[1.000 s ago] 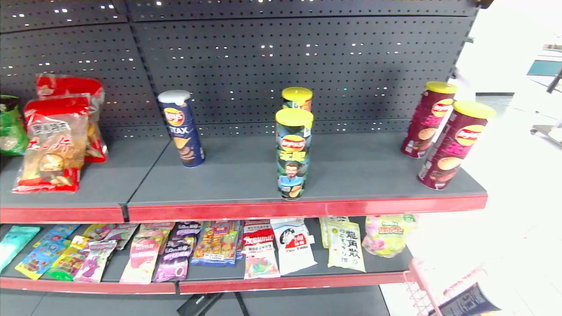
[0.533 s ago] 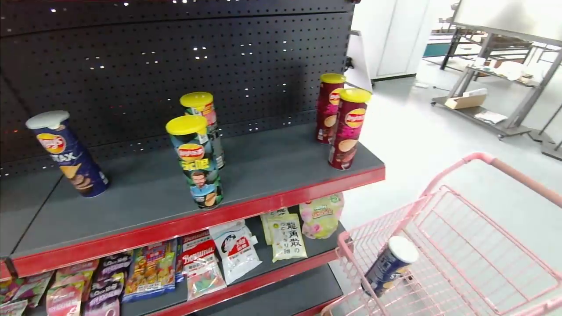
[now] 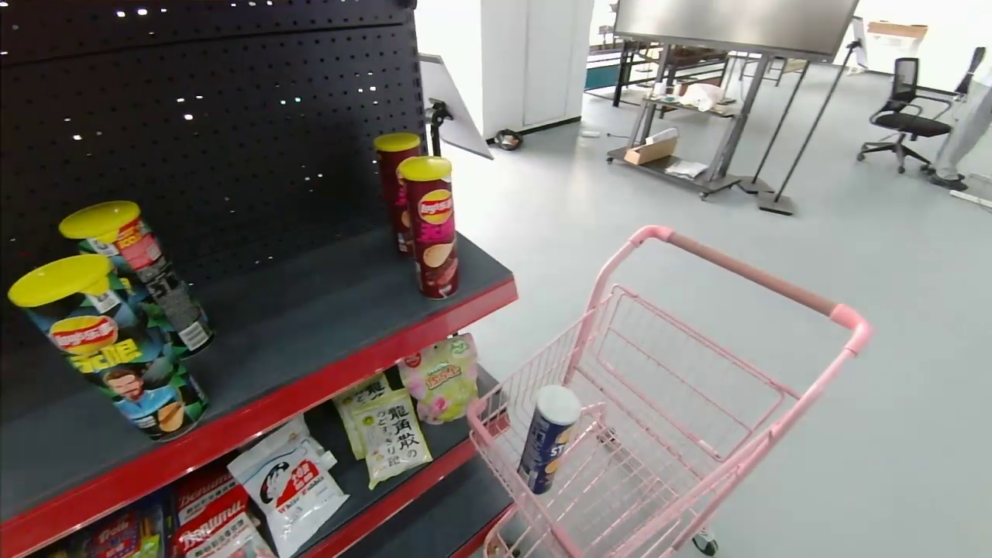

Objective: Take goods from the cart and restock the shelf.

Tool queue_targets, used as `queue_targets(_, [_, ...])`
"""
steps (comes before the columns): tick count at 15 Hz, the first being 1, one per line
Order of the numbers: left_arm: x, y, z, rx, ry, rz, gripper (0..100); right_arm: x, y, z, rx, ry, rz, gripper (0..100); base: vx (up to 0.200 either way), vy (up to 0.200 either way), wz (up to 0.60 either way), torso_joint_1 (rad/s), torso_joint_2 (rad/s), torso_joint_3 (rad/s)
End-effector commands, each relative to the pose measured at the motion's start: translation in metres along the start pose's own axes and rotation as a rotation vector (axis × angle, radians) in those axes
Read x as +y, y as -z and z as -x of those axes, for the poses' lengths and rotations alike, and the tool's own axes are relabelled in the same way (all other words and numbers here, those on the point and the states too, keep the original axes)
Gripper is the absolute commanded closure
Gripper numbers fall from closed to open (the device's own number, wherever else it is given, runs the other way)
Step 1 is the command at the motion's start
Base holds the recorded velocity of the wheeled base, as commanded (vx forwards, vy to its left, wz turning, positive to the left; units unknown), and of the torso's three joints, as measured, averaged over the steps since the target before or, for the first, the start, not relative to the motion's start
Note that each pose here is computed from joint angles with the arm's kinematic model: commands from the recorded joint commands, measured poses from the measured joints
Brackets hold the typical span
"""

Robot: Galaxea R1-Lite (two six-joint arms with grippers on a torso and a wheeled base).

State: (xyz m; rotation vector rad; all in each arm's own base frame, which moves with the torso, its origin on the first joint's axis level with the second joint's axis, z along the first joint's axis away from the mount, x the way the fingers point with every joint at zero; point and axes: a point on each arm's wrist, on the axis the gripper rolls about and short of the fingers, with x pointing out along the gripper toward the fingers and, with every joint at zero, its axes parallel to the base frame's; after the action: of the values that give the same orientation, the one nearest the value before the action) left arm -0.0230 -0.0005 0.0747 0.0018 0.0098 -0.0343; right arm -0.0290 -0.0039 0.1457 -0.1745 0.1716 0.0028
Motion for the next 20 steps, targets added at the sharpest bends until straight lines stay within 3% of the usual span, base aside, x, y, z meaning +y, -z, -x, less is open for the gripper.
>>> queue_targets(1, [0.000, 0.000, 0.000, 0.001, -0.001, 0.000, 0, 0.001, 0.005, 0.000, 0.001, 0.001, 0.016, 0, 0.000, 0.000, 0.00, 0.000, 0.00, 0.000])
queue_targets(5, [0.000, 0.000, 0.000, 0.001, 0.001, 0.000, 0, 0.002, 0.013, 0.002, -0.013, 0.003, 0.018, 0, 0.000, 0.000, 0.00, -0.041, 0.09, 0.052])
queue_targets(20, [0.000, 0.000, 0.000, 0.001, 0.001, -0.001, 0, 0.004, 0.025, -0.002, 0.017, -0.002, 0.020, 0, 0.000, 0.000, 0.00, -0.146, 0.38, 0.222])
